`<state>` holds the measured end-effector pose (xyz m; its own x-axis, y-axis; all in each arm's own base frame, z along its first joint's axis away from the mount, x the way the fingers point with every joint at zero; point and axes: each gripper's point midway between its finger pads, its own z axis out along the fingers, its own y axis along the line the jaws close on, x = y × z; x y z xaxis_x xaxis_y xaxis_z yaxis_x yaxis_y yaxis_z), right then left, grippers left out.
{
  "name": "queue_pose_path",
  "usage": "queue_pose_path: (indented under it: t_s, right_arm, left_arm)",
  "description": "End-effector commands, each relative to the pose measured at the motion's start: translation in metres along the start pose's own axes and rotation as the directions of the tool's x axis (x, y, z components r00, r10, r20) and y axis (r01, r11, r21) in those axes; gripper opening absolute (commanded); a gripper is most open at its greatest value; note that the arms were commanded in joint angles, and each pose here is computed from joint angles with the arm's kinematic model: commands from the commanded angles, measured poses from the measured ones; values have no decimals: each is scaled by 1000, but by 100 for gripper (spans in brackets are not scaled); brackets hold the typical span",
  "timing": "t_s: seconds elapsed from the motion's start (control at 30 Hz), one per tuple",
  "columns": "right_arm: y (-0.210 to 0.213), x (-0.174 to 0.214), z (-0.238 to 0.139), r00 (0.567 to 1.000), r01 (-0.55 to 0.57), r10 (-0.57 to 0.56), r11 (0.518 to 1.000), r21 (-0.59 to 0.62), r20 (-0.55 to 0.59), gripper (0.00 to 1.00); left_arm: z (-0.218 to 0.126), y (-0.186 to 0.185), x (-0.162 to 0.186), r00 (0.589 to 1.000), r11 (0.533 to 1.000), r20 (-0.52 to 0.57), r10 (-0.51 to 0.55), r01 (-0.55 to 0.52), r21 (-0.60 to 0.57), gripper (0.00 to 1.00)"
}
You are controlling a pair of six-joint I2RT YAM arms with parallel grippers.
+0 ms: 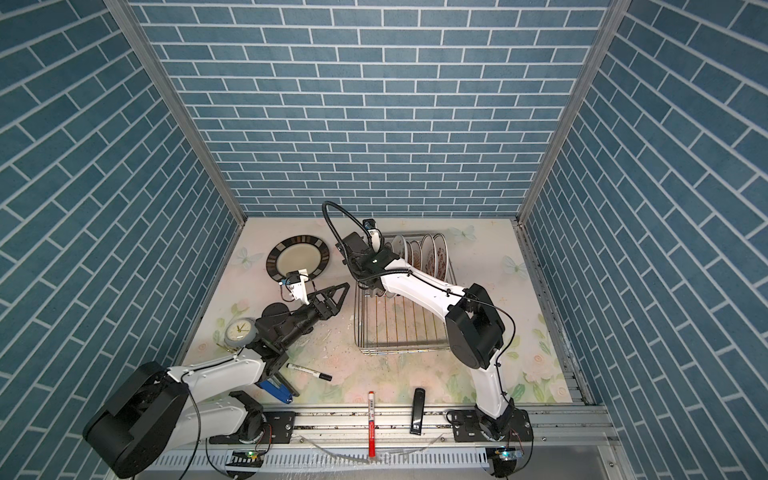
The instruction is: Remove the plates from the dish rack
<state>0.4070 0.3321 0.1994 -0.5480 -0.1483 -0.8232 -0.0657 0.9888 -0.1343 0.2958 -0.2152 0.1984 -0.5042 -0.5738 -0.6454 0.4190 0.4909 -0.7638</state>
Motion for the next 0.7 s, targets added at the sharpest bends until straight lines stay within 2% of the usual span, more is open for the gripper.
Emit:
queue_pose_path:
  t_s: [0.0, 0.67]
  right_arm:
    - [-21, -54, -28, 980, -131, 128, 991, 8, 150, 0]
    - [-25, -88, -66, 965, 2, -42, 988, 151, 258, 0]
  left_arm:
    - [-1, -8, -2, 1000, 1000, 6, 3, -3, 25, 100]
    - [1, -8, -4, 1000, 1000, 6, 3, -3, 18, 100]
